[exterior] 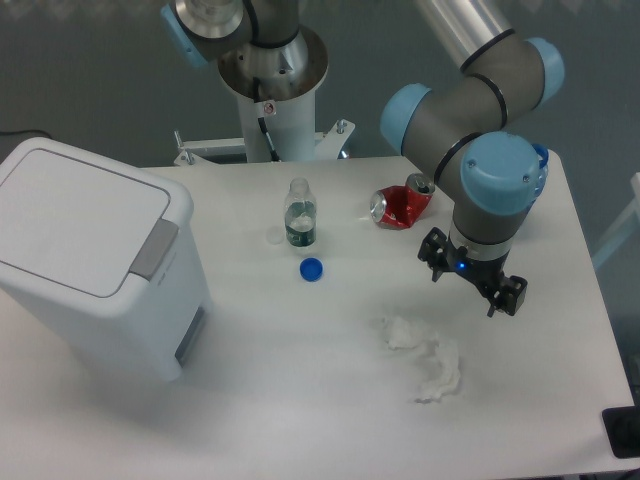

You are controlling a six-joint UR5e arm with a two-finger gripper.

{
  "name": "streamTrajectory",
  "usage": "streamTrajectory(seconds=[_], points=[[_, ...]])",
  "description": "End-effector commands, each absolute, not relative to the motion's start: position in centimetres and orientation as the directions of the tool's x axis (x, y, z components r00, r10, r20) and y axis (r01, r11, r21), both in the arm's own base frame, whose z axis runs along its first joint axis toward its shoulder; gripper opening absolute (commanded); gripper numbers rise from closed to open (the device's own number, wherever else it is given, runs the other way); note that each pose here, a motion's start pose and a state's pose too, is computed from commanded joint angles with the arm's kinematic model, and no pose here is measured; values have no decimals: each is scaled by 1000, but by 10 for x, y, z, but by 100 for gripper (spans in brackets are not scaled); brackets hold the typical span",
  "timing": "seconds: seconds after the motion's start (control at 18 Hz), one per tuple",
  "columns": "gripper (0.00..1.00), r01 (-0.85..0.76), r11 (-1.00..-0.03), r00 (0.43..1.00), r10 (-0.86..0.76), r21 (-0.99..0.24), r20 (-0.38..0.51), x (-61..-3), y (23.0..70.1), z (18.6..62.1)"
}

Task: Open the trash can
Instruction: 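Move the gripper across the table toward the white trash can lid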

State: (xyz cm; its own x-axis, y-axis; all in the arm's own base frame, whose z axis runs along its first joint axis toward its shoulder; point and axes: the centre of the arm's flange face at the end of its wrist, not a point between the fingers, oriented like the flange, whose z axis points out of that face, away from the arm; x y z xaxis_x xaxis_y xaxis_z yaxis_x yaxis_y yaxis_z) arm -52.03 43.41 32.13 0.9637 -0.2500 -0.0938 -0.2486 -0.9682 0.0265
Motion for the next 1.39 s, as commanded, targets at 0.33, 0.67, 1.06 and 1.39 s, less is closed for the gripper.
streamTrajectory(seconds=[0.33,0.67,1.06,1.39], points=[[100,-247,-969,967,-246,-4,-72,-513,434,312],[100,-208,-976,978,-206,-67,-42,-503,433,294],[100,-84,-951,996,-88,-298,1,-475,451,328],[65,33,-899,998,4,-436,67,-437,476,379]])
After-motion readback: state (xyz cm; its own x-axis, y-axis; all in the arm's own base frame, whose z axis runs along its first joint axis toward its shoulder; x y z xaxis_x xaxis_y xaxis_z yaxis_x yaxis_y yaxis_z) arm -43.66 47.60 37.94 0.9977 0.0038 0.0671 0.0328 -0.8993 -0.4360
